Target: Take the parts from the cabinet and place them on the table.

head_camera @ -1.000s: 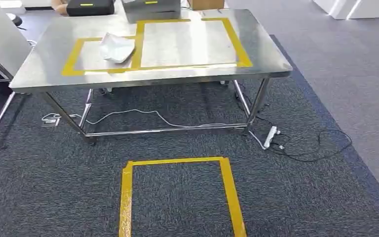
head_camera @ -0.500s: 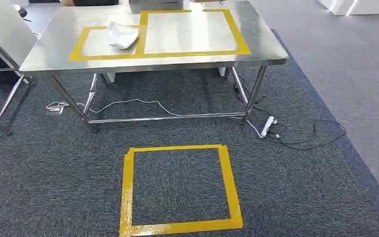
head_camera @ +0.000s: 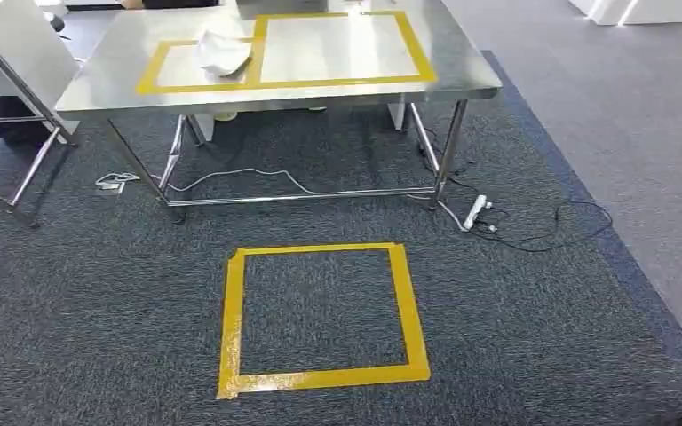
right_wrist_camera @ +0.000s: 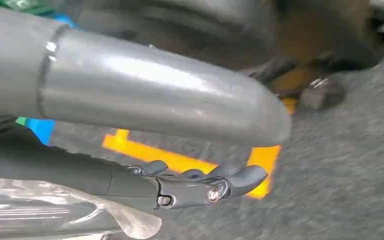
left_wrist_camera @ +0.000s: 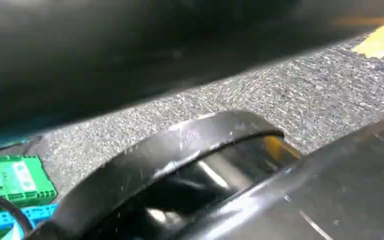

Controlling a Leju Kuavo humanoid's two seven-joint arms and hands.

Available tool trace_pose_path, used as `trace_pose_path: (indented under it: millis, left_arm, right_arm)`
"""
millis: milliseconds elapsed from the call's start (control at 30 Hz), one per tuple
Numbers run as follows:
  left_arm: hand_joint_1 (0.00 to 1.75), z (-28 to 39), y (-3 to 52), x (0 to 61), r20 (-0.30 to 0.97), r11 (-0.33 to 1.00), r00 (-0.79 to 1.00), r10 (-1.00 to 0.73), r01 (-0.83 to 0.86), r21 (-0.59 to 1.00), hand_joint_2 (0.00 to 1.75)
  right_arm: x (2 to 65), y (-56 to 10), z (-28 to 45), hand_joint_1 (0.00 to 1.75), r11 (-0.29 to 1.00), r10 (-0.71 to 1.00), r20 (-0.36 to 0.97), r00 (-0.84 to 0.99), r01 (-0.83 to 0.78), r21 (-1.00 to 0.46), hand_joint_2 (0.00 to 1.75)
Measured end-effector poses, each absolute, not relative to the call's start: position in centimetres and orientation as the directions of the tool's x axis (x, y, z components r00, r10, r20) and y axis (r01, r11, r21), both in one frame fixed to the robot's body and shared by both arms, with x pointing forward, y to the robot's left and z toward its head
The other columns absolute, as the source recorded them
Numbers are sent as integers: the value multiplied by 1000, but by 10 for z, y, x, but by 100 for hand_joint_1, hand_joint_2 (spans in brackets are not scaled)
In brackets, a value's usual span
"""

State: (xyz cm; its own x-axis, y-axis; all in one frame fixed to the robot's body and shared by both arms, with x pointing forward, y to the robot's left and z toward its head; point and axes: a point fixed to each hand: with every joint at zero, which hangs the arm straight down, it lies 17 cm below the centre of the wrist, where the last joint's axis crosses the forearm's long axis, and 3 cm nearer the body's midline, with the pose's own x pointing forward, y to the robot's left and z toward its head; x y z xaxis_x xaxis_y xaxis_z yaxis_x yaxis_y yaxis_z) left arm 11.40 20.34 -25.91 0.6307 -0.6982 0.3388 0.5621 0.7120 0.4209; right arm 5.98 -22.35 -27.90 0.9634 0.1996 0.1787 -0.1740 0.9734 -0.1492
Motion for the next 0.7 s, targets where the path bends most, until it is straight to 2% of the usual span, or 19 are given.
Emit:
trace_pose_path:
  millis: [700]
  left_arm:
    - [0,-259,199,109,318,716,649,-691,557,420,0]
  right_arm:
    - [54,-224,-280,0,974,194,172,966,-169,-150,0]
